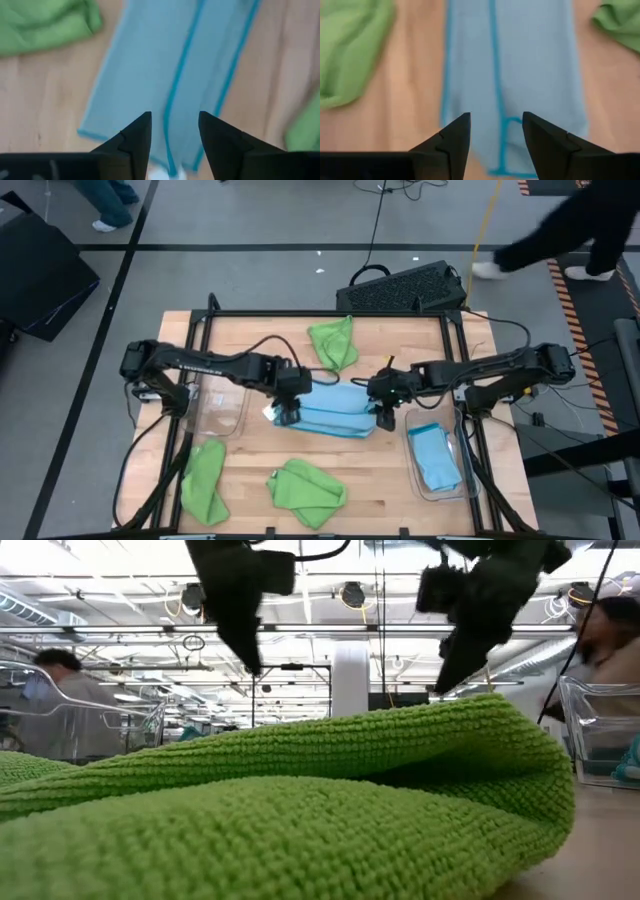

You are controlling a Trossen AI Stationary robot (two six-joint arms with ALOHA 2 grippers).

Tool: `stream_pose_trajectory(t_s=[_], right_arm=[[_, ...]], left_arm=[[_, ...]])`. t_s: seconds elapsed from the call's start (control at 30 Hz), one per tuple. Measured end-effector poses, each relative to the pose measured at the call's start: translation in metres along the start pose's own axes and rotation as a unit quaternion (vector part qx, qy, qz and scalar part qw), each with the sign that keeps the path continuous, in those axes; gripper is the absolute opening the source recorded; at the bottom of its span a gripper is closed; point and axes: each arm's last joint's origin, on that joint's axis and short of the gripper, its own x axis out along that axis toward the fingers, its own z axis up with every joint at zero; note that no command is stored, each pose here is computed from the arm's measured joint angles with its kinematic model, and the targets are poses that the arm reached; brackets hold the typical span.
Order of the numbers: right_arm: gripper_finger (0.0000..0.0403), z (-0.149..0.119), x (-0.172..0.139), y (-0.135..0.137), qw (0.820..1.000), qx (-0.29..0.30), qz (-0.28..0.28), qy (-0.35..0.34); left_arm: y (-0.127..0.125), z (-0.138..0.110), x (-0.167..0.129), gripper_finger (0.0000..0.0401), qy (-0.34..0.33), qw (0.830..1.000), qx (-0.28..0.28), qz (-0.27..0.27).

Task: Sort microfiber towel by color & place in baskets
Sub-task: Fold the blue microfiber towel

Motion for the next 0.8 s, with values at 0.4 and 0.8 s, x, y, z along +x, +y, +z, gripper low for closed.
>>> stream_pose_trajectory(t_s=[0.4, 0.8], right_arm=[[0.0167, -0.012, 0.047, -0.012, 0.991, 0.001, -0.093, 0.091], [0.0166, -0.004, 0.023, 0.022, 0.956, 0.038, 0.271, 0.106]], left_arm=[[0.024, -0.030, 0.081, 0.0168, 0.085, 0.995, -0.033, 0.040], [-0.019, -0.035, 0.040, 0.0168, 0.151, 0.961, -0.041, -0.228]])
